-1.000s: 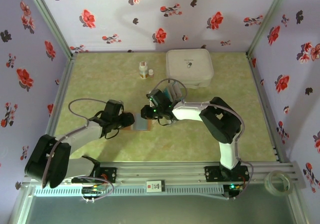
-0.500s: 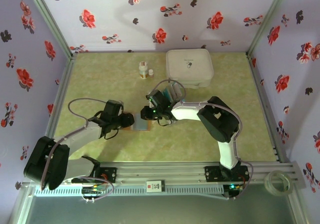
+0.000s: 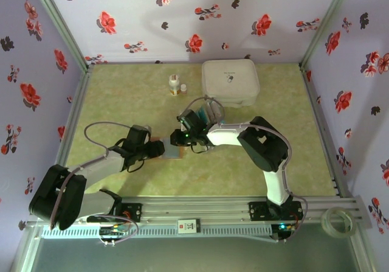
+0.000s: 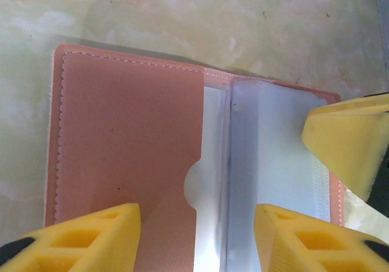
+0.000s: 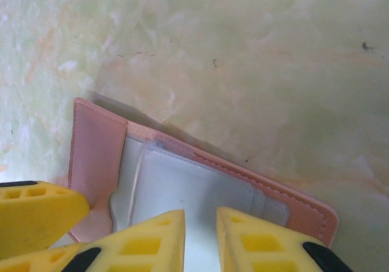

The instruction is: Put the credit cards into the card holder

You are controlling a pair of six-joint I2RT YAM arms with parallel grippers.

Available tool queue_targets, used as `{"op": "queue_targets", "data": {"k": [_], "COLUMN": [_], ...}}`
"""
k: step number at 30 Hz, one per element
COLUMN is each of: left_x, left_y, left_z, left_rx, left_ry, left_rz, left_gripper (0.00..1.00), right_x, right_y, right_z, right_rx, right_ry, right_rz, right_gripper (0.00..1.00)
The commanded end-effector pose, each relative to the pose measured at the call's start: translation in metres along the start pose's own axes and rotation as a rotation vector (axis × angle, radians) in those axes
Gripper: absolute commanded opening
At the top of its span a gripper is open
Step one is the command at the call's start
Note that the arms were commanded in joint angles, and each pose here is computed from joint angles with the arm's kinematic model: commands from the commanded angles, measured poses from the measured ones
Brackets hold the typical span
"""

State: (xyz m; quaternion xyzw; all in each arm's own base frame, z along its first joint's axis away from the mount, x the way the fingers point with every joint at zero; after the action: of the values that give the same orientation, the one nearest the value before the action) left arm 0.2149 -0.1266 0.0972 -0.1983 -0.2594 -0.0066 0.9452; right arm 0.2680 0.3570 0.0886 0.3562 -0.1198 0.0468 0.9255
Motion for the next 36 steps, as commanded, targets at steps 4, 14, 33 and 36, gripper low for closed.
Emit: {"op": "queue_targets", "data": {"k": [4, 14, 33, 36], "left_x": [-0.003, -0.01, -0.021, -0.023], "left_y": [-0.001, 0.0, 0.004, 0.004], "left_z": [-0.002, -0.006, -0.014, -0.015], "left_rx": [0.004, 0.003, 0.084, 0.103], "left_ry": [-0.013, 0.002, 0.054, 0.063], "left_rz": [-0.055, -0.076, -0.132, -0.136], "left_gripper": [0.53, 0.54, 0.5, 0.49], "right_x": [-0.001, -0.001, -0.001, -0.001], "right_y": [0.004, 0.006, 0.008, 0.009], "right_z": [-0.009, -0.015, -0.017, -0.016], "right_rx": [0.008, 0.029, 0.027, 0.029], "right_ry": [0.021, 0.027, 0.023, 0.022], "right_rz": [-0.007, -0.024, -0.041, -0.04], "right_gripper": [0.2, 0.2, 0.21, 0.21]}}
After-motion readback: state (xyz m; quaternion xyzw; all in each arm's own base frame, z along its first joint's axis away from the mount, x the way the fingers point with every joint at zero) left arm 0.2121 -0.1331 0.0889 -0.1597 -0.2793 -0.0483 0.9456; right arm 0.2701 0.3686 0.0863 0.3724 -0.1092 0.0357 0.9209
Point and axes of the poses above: each hand's point on the last joint's axis, 136 mm out from that joint toward the fingers, its own z axis back along the fingers, its own y axis along the line the jaws close on, x = y × z, the point moved 8 cm from there along z, back along the fingers, and after that the axes turned 7 degrees about -z, right-handed, at the moved point
